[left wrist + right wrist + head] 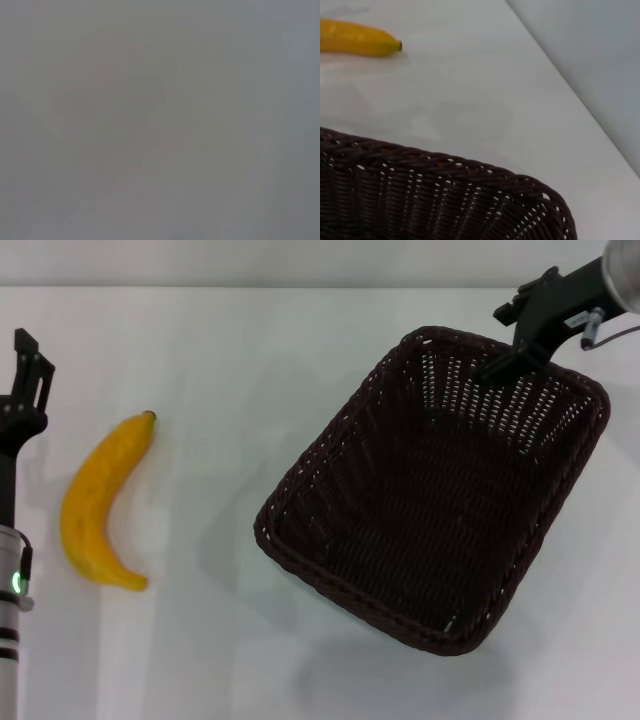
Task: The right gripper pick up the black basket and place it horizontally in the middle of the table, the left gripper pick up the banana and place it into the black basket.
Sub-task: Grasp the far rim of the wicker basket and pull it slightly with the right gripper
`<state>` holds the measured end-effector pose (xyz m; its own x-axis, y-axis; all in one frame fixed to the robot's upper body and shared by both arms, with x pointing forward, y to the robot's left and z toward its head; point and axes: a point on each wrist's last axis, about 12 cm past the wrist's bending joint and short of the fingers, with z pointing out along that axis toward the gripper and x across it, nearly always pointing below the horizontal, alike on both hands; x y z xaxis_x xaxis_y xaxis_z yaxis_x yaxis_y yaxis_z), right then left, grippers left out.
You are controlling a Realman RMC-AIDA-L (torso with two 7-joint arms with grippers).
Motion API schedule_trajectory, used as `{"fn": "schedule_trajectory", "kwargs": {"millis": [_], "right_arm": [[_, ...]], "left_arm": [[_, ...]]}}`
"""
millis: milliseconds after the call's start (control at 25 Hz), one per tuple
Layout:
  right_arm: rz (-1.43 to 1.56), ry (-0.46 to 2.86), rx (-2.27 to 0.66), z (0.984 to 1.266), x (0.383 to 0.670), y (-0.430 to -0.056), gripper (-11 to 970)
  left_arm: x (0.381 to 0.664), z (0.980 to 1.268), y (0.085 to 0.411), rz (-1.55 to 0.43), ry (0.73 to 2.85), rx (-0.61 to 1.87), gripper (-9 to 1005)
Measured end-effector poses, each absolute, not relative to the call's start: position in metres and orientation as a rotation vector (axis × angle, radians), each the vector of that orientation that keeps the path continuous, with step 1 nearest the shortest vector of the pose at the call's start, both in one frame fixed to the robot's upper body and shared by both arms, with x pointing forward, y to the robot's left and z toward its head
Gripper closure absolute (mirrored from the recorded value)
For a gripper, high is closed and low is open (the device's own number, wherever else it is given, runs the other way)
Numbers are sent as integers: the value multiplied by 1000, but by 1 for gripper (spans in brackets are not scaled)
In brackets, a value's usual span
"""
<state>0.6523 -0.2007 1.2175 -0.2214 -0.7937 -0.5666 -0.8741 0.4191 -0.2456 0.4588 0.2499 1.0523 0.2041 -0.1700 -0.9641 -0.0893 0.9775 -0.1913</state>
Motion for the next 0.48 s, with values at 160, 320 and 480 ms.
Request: {"fn": "schedule_trajectory", "kwargs": {"millis": [160,320,480], "right_arm": [[146,2052,-1435,1211,658,-194,228],[130,2038,-1448,1208,662,-190,231],[111,2039,-1450,1204,665,-191,235]], "left_arm": [[456,1051,249,-68,1366,-229,117],[452,1050,250,-61,1368,-235,117],[448,1050,250,-60,1358,-239,117]]}}
